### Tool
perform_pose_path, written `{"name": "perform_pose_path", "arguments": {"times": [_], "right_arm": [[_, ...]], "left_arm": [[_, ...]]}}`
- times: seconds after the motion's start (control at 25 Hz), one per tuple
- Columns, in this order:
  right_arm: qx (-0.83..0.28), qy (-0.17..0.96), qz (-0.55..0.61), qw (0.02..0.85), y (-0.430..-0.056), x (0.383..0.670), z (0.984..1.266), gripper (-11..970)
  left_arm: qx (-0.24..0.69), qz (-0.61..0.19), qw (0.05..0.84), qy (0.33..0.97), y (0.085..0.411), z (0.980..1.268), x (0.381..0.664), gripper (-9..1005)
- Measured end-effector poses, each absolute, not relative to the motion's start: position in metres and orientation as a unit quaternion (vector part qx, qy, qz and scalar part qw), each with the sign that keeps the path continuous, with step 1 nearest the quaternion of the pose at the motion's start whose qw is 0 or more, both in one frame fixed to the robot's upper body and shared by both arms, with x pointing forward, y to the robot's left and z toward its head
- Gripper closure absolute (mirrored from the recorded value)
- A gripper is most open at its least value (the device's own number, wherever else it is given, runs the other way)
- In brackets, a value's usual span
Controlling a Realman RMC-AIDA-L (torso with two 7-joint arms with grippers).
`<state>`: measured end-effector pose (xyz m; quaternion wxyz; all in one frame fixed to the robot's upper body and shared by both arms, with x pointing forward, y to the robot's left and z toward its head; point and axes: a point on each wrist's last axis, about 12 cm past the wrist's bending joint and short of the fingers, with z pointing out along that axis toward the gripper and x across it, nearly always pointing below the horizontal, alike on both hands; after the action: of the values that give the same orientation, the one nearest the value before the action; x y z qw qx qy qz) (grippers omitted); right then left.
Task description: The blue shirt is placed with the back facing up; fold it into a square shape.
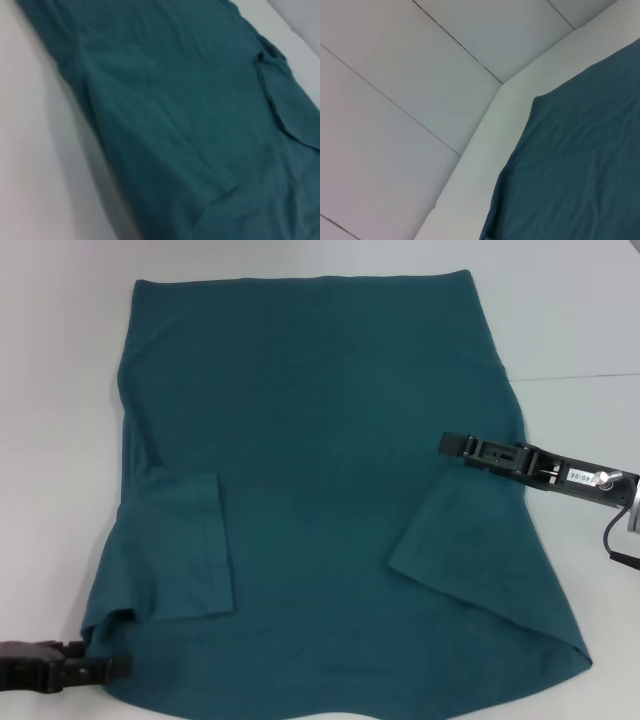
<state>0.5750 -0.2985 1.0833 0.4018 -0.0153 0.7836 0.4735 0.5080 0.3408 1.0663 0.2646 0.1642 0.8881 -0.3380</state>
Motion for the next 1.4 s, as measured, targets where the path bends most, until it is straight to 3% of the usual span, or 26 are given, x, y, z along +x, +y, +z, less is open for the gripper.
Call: {"name": "perform_pose_path", "arguments": {"times": [0.44, 1.4], "right_arm": [[-0.012, 0.784, 0.473, 0.403, -0.301, 0.574, 1.083, 32], [-0.010, 0.784, 0.471, 0.404, -0.302, 0.574, 1.083, 31]], "left_arm": [[0.206, -0.376, 0.236, 0.872, 0.317, 1.070, 0.516, 107], [0.215, -0.363, 0.218, 0.880, 0.320, 1.069, 0.515, 107]]}}
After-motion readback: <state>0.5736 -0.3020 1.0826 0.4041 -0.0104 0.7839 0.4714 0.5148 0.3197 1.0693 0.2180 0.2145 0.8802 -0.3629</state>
